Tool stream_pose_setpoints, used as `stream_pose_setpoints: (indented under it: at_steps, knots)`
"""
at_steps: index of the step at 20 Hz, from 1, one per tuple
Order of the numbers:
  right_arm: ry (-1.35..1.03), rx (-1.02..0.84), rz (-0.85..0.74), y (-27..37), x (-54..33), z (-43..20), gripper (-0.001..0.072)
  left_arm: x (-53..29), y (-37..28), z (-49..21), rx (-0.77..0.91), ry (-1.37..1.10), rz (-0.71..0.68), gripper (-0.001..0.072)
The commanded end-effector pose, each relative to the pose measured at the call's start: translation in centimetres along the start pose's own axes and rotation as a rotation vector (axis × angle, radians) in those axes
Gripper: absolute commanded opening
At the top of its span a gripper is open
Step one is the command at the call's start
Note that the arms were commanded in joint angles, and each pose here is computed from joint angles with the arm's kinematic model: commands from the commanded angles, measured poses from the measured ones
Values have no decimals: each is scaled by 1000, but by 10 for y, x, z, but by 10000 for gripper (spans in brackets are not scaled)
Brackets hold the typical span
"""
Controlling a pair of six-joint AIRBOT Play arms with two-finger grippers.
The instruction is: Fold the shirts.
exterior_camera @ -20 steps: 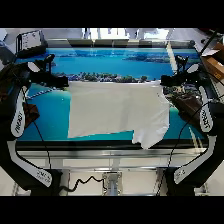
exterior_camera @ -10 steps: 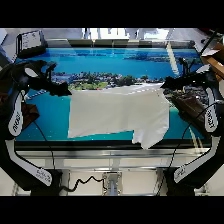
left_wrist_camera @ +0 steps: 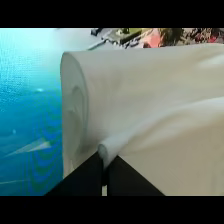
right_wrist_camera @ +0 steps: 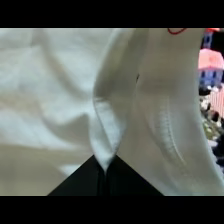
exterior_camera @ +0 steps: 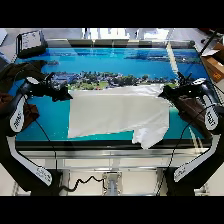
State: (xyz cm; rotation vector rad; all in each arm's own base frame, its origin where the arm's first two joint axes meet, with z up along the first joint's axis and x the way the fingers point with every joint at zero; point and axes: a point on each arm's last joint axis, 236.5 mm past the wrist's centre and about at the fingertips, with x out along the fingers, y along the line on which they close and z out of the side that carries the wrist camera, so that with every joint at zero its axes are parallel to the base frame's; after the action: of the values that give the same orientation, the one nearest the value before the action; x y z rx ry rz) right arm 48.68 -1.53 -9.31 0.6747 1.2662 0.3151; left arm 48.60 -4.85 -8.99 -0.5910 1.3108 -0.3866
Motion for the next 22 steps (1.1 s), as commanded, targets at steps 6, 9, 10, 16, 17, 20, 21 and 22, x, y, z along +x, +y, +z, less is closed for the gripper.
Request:
stream_pose_setpoints:
  at_steps: [6, 9, 10, 16, 17, 20, 21, 22]
  knots:
    - [-10, 155, 39, -3, 13, 1, 63, 8, -2, -12, -162, 55, -39, 254]
    - [-17, 150, 33, -5, 11, 3, 206, 7, 2, -11, -165, 52, -35, 488]
    - [-23, 137, 20, -6, 8, 6, 206, 5, 4, -10, -166, 49, -32, 488]
    - [-69, 1, -141, -14, -33, 42, 206, -27, 25, -6, -128, 72, 34, 488]
    - [-78, -27, -156, -10, -43, 48, 206, -38, 23, -1, -111, 69, 34, 487]
    - [-136, -88, -161, 11, -70, 68, 207, -76, 8, 25, -87, 20, 24, 488]
    - [-153, -108, -160, 19, -79, 74, 206, -90, -3, 32, -56, 11, 22, 488]
    - [-155, -126, -157, 26, -87, 77, 206, -102, -13, 36, -22, 5, 20, 488]
